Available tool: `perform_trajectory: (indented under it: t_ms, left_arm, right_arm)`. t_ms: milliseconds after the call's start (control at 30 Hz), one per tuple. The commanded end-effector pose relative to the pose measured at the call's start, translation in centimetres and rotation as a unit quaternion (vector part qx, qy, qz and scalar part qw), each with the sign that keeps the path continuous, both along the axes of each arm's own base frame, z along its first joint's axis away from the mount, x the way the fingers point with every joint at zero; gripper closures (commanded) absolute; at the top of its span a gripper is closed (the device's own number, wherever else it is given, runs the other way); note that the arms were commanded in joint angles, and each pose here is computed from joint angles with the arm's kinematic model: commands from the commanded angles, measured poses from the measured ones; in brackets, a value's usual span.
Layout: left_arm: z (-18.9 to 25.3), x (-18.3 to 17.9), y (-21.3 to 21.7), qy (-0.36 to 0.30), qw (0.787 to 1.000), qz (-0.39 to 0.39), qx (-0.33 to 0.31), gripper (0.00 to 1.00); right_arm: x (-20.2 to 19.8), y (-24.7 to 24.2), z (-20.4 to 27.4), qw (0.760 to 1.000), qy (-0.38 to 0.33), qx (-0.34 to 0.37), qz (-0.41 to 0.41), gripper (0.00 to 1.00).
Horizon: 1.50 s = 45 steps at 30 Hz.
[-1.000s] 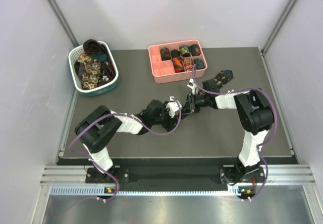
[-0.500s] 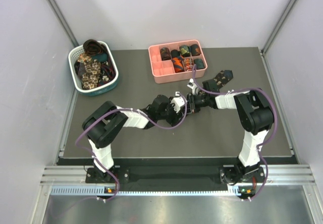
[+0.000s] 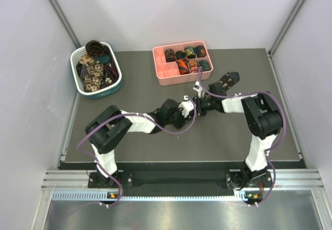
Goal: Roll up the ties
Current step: Roll the tie
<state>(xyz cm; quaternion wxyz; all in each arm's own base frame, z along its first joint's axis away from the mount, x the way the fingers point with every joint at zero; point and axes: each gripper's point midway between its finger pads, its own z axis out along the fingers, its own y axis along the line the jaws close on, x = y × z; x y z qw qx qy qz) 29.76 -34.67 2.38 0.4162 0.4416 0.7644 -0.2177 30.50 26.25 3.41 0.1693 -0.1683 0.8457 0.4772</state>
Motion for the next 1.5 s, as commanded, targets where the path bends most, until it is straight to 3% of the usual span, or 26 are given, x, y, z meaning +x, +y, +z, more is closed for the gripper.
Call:
perform_trajectory:
  t_ms: [0,233,333,400,467,533,667,933,1100,1333,1467]
  left_arm:
    - [-3.2,-3.8,2.0,0.067,0.996,-0.001,0.064,0.55]
    - [-3.2,-4.4,1.6,0.063,0.995,-0.005,0.075,0.66]
    - [-3.2,-4.3,1.7,0.063,0.995,0.000,0.077,0.67]
    - [-3.2,-4.2,1.6,0.066,0.995,0.004,0.078,0.68]
    - [-3.0,-4.1,1.4,0.068,0.995,0.007,0.074,0.68]
    - [-2.9,-4.0,1.2,0.068,0.995,0.006,0.070,0.68]
    - [-2.7,-3.7,1.1,0.065,0.996,0.012,0.063,0.58]
    - [-2.4,-3.1,1.5,0.065,0.997,0.022,0.033,0.45]
    - [-2.7,-3.0,1.7,0.084,0.996,0.020,0.020,0.52]
    - [-2.8,-2.6,2.2,0.094,0.995,0.027,0.009,0.67]
    - [-2.7,-2.8,2.6,0.100,0.995,0.025,0.020,0.68]
  right_arm:
    - [1.1,-1.0,0.4,0.999,-0.043,-0.017,-0.016,0.75]
    - [1.1,-1.2,0.4,0.998,-0.047,-0.028,-0.020,0.57]
    - [1.1,-1.4,0.3,0.998,-0.050,-0.031,-0.020,0.56]
    - [1.1,-1.3,0.4,0.998,-0.050,-0.029,-0.019,0.60]
    - [1.0,-1.1,0.4,0.998,-0.048,-0.026,-0.013,0.72]
    - [1.0,-0.9,0.3,0.999,-0.044,-0.025,-0.010,0.75]
    - [0.9,-0.6,0.2,0.999,-0.046,-0.029,-0.003,0.82]
    - [1.2,0.6,0.4,0.998,-0.056,-0.023,0.012,0.87]
    - [1.3,1.3,0.5,0.998,-0.062,-0.022,0.021,0.86]
    - [1.7,0.7,0.8,0.996,-0.078,-0.038,0.003,0.60]
    - [2.0,0.3,1.4,0.995,-0.091,-0.039,-0.012,0.59]
